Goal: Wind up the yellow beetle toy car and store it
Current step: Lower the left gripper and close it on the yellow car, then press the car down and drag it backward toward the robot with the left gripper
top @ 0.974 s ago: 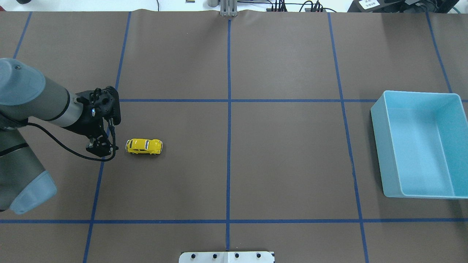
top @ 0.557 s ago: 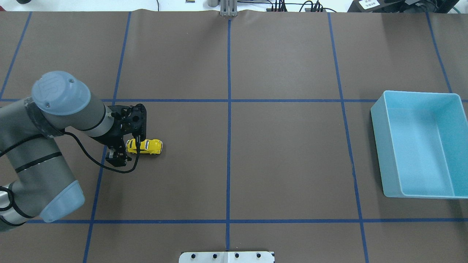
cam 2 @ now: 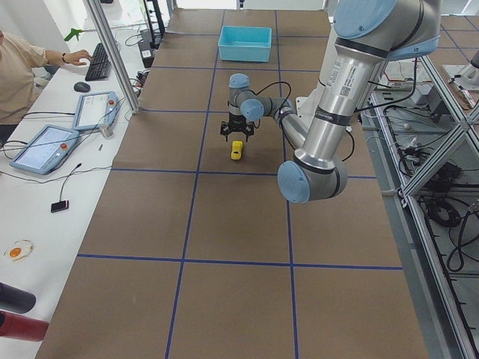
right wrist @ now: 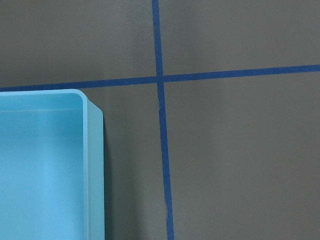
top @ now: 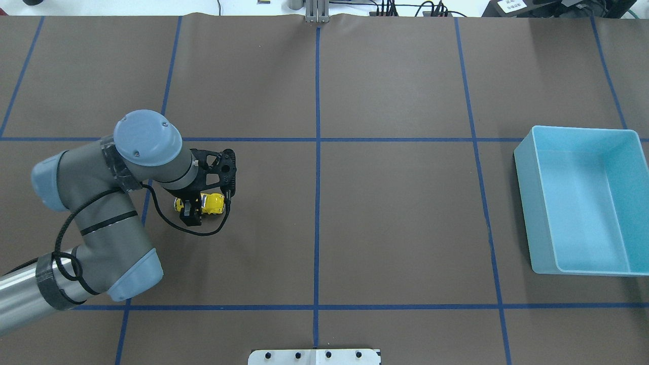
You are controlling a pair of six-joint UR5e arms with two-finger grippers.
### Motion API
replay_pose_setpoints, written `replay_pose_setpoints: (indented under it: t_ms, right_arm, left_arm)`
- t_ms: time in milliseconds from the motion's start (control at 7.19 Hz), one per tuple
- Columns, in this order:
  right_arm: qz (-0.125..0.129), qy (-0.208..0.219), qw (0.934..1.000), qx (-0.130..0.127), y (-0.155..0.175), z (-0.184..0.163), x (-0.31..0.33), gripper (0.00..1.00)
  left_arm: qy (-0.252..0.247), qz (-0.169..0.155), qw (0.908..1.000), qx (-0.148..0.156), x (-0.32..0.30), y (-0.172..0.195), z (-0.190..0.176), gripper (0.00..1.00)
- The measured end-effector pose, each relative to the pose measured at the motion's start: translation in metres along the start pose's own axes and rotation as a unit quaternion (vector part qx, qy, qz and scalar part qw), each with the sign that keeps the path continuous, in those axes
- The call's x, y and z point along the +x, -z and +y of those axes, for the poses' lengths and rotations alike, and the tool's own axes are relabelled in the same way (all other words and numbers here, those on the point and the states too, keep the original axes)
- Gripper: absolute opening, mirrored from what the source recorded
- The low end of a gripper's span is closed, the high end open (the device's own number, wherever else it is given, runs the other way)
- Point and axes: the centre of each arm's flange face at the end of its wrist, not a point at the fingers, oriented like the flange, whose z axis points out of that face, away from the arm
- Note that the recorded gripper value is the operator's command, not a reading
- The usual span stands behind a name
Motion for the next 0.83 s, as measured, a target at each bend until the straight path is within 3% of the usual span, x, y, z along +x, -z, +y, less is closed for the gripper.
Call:
replay_pose_setpoints:
  t_ms: [278, 835]
  right_arm:
    - [-0.001, 0.0, 1.0, 0.0, 0.001, 0.002, 0.0, 1.0]
    - [0.0, 0.0, 1.0, 0.0, 0.0, 0.0, 0.0, 1.0]
  left_arm:
    - [-0.004, -0.001, 0.9999, -0.017, -0.004, -0.022, -0.013, 1.0]
    - [-0.013, 0.011, 0.9996, -0.021, 0.007, -0.035, -0.022, 0.97]
